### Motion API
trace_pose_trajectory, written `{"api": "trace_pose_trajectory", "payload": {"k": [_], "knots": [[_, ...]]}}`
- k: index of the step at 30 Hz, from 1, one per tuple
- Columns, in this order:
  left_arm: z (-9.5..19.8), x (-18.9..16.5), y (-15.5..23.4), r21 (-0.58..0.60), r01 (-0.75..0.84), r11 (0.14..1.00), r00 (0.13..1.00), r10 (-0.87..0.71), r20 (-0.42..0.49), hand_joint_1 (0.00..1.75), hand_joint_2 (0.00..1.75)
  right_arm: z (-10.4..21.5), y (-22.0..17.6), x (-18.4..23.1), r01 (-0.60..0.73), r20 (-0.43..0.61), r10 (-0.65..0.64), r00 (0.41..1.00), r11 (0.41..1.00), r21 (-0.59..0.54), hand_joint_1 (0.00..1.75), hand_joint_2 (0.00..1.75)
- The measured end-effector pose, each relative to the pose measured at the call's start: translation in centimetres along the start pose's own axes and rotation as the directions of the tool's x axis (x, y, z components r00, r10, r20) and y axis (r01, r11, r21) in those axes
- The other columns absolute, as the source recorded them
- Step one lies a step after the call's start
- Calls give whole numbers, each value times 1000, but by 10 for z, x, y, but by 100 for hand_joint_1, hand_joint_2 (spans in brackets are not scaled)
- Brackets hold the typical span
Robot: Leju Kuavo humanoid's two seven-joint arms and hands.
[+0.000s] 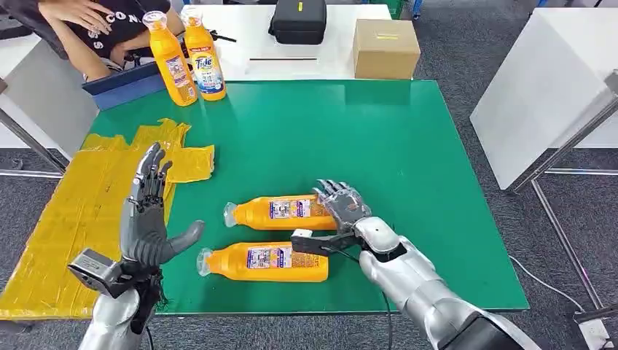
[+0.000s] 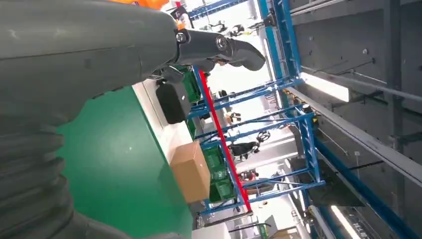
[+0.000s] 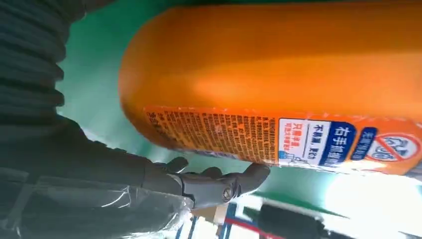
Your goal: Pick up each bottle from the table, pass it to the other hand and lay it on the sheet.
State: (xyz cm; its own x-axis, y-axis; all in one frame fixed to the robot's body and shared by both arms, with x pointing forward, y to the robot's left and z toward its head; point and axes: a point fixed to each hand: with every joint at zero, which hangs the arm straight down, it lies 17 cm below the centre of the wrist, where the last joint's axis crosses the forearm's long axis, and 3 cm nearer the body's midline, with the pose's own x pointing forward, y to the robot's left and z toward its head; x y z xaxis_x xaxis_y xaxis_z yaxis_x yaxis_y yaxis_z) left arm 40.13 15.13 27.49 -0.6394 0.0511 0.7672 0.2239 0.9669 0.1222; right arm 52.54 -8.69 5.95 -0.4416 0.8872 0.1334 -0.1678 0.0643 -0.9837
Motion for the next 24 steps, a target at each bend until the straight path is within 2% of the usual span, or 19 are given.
{"api": "trace_pose_trajectory", "payload": {"k": [24], "knots": [[0, -3, 0, 10, -12, 1000, 1000, 12, -14, 0, 175, -5, -6, 21, -23, 29, 24, 999, 999, -29, 0, 175]]}}
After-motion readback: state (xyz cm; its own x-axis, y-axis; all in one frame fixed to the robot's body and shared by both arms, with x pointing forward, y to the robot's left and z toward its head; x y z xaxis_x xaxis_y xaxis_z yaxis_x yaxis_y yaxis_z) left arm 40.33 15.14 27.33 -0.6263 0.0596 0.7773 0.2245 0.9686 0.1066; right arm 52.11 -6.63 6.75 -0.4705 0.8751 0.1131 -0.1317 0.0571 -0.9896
